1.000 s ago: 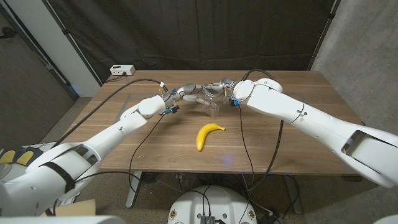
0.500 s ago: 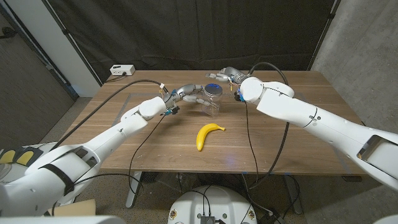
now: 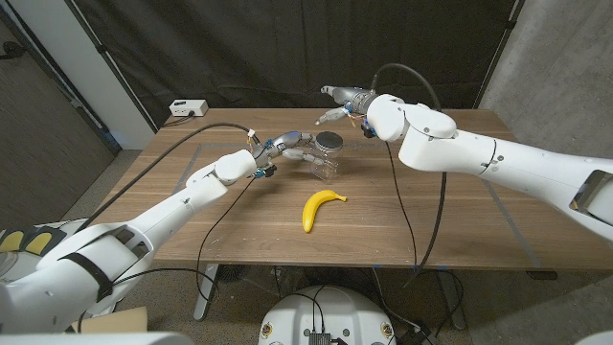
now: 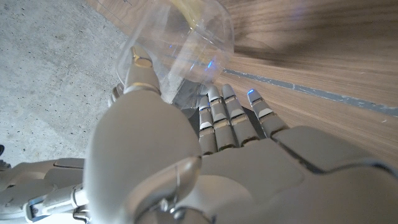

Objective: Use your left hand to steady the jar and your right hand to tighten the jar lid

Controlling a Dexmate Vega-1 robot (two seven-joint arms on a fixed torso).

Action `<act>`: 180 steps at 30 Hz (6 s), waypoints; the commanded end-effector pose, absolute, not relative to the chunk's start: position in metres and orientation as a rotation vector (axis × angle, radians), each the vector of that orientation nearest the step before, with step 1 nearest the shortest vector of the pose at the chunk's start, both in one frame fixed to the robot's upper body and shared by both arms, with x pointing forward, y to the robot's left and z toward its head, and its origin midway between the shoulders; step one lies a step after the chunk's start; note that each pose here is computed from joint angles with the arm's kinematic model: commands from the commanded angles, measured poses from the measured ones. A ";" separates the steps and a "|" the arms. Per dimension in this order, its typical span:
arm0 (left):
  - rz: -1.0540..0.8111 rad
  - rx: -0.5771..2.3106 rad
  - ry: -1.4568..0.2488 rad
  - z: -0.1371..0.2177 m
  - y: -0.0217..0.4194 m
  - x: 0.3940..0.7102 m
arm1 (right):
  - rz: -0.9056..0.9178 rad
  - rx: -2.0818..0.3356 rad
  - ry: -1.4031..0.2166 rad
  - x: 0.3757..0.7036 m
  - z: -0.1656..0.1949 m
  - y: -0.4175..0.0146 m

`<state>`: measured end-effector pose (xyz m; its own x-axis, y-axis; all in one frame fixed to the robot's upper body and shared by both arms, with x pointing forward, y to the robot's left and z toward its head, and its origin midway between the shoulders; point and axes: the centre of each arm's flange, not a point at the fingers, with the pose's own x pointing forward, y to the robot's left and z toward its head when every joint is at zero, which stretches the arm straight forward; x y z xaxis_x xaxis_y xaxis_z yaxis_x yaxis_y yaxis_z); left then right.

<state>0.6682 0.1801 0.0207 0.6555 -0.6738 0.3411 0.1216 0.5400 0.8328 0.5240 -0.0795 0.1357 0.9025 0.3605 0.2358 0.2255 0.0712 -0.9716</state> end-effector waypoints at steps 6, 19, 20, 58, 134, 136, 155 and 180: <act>-0.511 0.880 -0.711 0.021 0.182 0.669 | 0.383 -1.807 -0.009 0.540 0.125 -0.070; -0.512 0.890 -0.707 0.022 0.181 0.673 | 0.461 -1.753 -0.034 0.544 0.119 -0.073; -0.513 0.892 -0.707 0.023 0.181 0.673 | 0.451 -1.753 -0.047 0.544 0.118 -0.073; -0.510 0.914 -0.691 0.026 0.179 0.681 | 0.378 -1.934 -0.106 0.560 0.123 -0.040; -0.473 0.913 -0.718 0.013 0.169 0.671 | 0.172 -1.296 0.097 0.568 0.058 -0.061; -0.472 0.912 -0.720 0.012 0.168 0.670 | 0.184 -1.300 0.111 0.568 0.054 -0.061; -0.491 0.932 -0.717 0.012 0.171 0.666 | 0.183 -0.736 0.183 0.584 0.029 -0.106; -0.513 0.955 -0.711 0.017 0.170 0.674 | 0.056 -0.766 -0.418 0.571 0.044 -0.120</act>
<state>0.6700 0.1693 0.0135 0.6667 -0.6719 0.3226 0.0838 0.4976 0.8633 0.5836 -0.1100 0.0315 0.9831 0.1497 -0.1054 -0.1787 0.6602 -0.7296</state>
